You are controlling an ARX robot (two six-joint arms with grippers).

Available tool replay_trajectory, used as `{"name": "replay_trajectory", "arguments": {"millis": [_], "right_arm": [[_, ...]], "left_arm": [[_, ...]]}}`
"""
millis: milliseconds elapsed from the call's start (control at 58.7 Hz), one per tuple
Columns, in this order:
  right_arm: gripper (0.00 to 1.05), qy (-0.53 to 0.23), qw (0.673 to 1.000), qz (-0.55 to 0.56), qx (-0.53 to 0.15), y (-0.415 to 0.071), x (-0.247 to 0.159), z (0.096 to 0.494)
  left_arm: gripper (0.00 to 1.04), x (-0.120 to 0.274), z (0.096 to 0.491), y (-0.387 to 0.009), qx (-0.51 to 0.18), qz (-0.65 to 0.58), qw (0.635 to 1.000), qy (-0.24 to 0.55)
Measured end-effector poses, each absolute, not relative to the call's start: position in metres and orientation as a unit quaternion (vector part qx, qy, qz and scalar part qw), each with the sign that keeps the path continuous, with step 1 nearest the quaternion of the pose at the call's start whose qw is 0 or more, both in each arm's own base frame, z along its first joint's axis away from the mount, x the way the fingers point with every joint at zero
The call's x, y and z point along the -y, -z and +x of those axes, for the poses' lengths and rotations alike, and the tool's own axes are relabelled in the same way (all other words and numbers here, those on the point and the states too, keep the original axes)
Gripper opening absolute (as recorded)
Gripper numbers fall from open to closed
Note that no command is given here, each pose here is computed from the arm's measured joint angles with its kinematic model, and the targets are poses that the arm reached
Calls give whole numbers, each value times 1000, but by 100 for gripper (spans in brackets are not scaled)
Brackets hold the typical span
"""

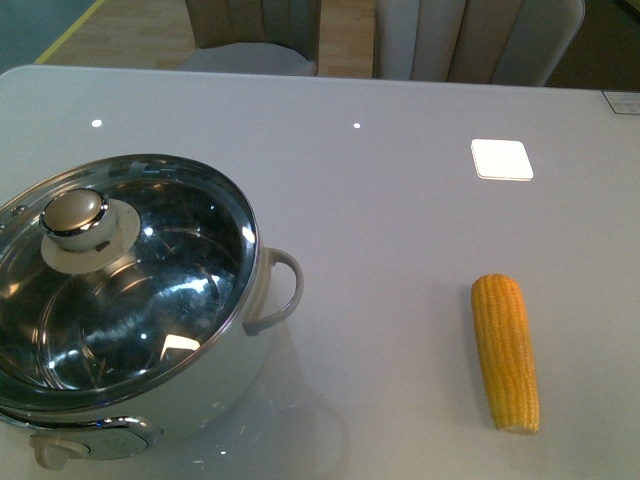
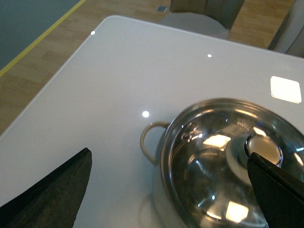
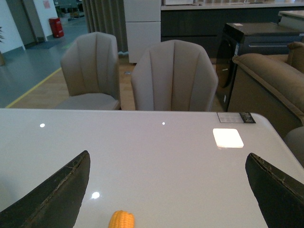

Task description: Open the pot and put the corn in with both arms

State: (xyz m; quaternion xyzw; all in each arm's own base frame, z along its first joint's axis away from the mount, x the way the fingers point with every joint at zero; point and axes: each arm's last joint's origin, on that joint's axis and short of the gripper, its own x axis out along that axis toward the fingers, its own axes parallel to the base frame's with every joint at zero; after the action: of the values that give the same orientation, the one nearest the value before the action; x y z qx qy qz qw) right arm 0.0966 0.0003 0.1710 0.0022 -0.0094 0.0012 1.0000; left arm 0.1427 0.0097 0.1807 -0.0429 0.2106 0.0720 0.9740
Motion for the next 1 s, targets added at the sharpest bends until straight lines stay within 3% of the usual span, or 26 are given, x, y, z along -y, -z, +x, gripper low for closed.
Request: {"name": "replay_trajectory", "arguments": {"millis": [392,1004], "right_arm": [[96,-1,1000,2,9,-171,0,97],[96,-1,1000,2,9,-171,0,97]], "left_arm": [[98,26,218,-151,-154,-30,987,30],[98,56,268,-68,-205,-23,976,73]]}}
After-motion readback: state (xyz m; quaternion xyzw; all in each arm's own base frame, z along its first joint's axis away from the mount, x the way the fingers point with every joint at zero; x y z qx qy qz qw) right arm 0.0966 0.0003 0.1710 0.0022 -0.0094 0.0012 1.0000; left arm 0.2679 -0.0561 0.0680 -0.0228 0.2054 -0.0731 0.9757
